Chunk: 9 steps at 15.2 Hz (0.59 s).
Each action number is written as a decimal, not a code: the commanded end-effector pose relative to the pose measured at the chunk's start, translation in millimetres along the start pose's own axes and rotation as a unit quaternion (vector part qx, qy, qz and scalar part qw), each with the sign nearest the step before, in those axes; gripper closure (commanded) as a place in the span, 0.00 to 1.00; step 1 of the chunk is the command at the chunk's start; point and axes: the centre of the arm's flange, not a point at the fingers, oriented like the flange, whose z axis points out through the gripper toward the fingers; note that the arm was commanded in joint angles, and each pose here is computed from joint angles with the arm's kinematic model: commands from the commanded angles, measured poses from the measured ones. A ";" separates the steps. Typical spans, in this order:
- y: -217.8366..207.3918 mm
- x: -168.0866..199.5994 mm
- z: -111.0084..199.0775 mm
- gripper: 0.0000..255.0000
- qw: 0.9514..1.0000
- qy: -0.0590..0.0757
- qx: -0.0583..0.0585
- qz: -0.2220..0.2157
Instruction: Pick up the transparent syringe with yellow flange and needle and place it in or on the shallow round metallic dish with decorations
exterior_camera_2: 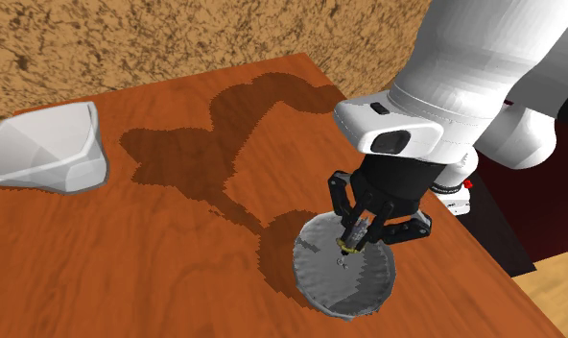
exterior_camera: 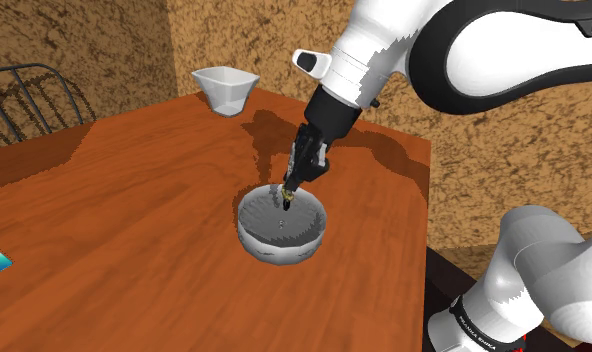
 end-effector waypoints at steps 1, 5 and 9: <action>0.0 -0.2 0.4 1.00 1.000 0.000 0.000 0.000; 0.0 -0.2 0.4 1.00 1.000 0.000 0.000 0.000; 0.0 -0.2 0.4 0.00 1.000 0.000 0.000 0.000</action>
